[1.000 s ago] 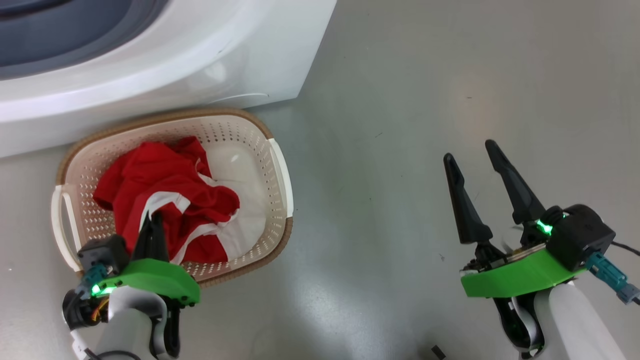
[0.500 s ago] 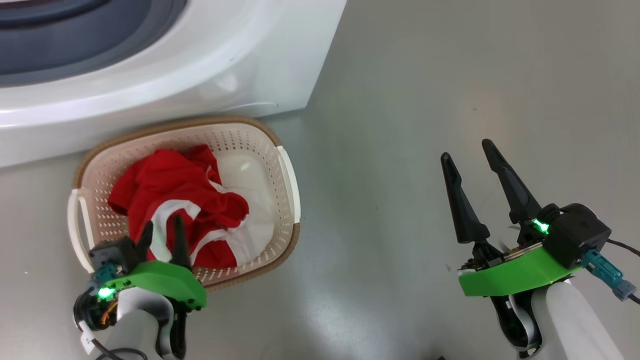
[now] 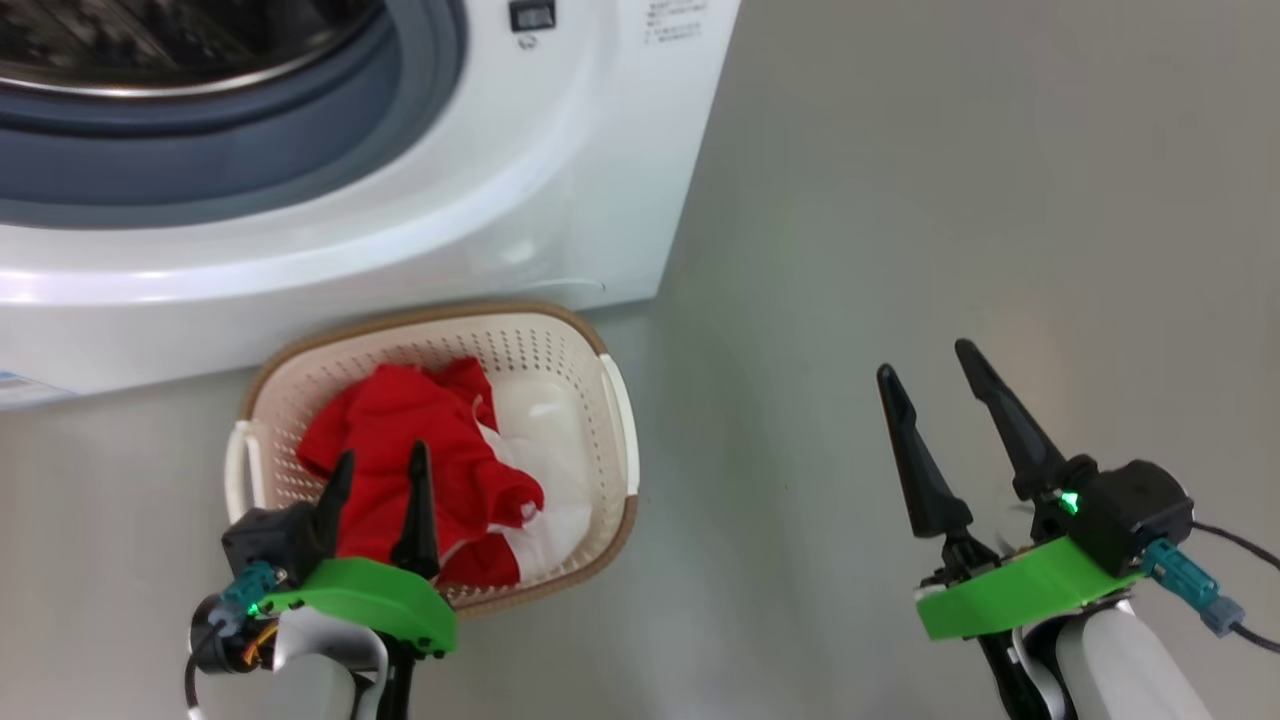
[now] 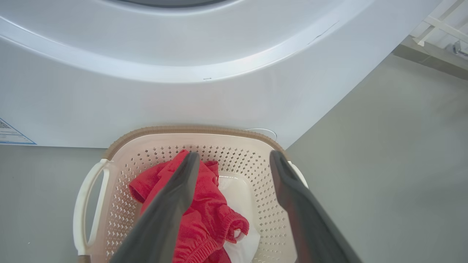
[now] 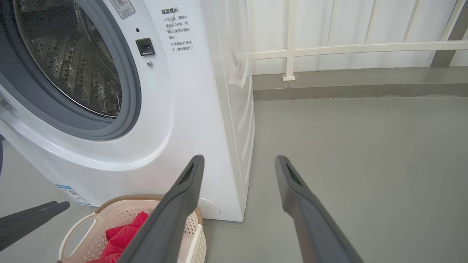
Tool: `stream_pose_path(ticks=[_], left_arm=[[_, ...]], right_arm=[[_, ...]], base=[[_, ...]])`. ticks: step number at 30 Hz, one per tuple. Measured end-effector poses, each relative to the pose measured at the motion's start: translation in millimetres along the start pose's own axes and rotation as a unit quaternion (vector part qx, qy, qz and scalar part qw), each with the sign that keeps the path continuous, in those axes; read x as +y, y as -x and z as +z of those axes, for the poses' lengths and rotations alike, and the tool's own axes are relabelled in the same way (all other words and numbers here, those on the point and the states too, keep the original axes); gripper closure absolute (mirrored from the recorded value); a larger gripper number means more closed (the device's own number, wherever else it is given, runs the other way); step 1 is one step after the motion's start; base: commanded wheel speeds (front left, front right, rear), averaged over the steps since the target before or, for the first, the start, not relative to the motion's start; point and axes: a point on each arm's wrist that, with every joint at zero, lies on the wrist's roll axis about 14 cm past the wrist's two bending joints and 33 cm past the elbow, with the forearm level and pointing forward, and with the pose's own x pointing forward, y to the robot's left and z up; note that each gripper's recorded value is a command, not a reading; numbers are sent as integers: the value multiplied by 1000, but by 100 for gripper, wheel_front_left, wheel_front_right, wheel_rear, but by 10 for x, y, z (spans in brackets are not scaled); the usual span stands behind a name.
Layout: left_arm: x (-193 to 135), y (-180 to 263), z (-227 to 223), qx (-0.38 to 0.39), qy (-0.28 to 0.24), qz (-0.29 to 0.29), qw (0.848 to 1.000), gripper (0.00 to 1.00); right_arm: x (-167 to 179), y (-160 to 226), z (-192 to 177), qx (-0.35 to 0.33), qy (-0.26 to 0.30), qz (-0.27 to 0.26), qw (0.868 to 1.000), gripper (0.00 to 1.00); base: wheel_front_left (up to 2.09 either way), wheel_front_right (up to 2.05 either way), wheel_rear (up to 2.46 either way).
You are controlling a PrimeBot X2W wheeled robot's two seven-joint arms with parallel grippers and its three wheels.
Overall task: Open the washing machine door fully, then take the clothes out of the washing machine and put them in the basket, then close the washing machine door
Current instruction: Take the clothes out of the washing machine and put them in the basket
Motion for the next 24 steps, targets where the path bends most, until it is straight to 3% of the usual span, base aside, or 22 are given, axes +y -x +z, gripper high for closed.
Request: stream_pose_path(ticks=[14, 24], left_arm=[[-152, 654, 954, -159, -32, -15, 987, 0], [-109, 1143, 1185, -211, -87, -6, 974, 0]], right_arm=[[270, 250, 166, -18, 6, 34, 999, 0], [371, 463, 298, -36, 15, 48, 998, 0]], base=[[0, 0, 0], [0, 0, 0]])
